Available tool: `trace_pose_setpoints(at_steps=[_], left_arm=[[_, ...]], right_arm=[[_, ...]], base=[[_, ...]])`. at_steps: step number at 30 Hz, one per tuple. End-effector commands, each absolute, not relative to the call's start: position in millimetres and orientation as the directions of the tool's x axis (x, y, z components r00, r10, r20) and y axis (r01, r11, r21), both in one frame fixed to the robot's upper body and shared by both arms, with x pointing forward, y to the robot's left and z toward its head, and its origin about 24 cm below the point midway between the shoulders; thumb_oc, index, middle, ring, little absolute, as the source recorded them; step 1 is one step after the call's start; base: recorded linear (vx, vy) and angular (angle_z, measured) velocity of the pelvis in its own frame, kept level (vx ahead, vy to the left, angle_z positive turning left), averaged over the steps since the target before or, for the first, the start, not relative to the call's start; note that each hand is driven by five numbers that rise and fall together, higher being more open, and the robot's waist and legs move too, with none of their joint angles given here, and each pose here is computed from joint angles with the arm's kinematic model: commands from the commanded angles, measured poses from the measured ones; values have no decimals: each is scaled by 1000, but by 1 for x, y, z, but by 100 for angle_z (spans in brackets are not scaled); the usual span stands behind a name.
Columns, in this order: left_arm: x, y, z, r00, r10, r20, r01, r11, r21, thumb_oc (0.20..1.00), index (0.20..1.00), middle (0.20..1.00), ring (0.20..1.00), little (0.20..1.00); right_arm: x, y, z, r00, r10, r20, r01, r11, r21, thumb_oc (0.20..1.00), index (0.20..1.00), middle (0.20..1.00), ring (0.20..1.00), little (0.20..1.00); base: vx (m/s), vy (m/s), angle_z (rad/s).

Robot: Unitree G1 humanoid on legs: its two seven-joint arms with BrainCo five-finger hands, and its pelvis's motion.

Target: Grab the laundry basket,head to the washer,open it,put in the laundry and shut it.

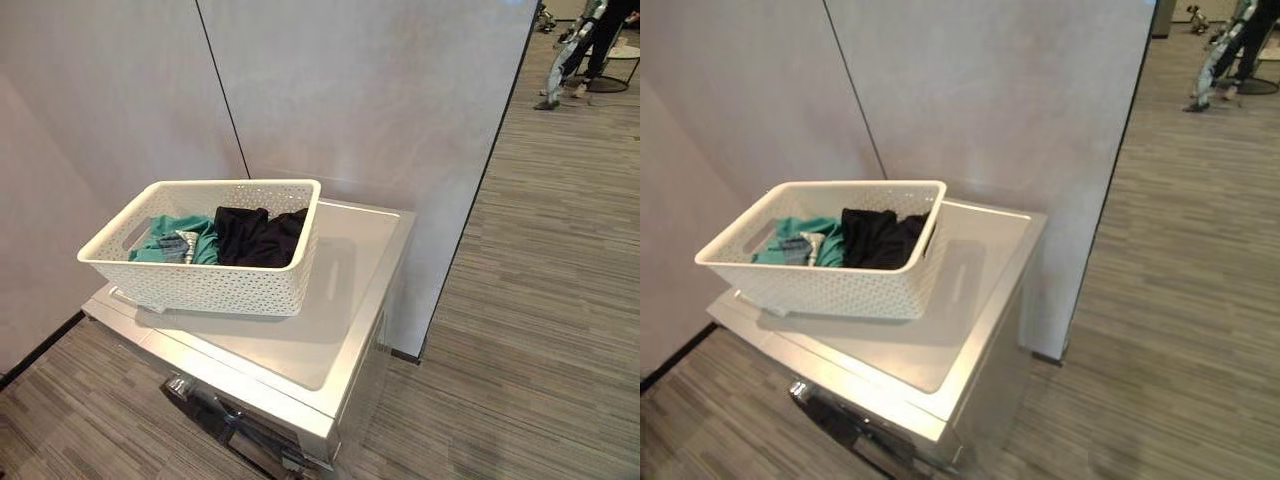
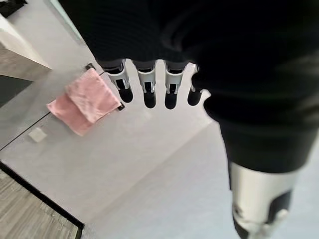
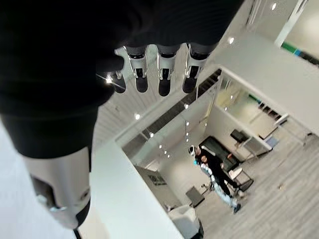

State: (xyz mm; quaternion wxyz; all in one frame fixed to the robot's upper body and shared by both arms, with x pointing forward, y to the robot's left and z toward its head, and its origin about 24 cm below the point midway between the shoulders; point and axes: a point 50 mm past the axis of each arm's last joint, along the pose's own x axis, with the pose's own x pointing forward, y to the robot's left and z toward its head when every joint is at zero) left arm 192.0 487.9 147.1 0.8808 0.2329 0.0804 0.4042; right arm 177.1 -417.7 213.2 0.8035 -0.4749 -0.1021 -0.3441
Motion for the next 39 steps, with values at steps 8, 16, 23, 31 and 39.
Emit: trace_pose_setpoints(at_steps=[8,16,23,31,39], left_arm=[[147,506,111,471,881,-49,-796,449,405,1000,1000,1000,1000,1000],[135,488,52,440,870,-221,-765,492,416,1000,1000,1000,1000,1000],[126,465,8,426,839,-339,-718,542,438,1000,1000,1000,1000,1000],[113,461,-6,381,836,-394,-694,540,476,1000,1000,1000,1000,1000],[121,461,-1,404,834,-374,-669,549,501,1000,1000,1000,1000,1000]], right_arm=[[169,-438,174,680,-609,408,642,226,-732,1000,1000,1000,1000,1000],[148,-450,96,630,-765,136,602,370,-708,1000,1000,1000,1000,1000],[98,-449,3,477,-835,-275,576,533,-620,1000,1000,1000,1000,1000],[64,-438,-41,364,-777,-513,448,629,-636,1000,1000,1000,1000,1000],[78,-430,-42,438,-737,-515,398,672,-624,1000,1000,1000,1000,1000]], base=[[0,-24,-9],[10,-7,0],[-14,-1,-2],[-13,0,0],[-6,-14,1]])
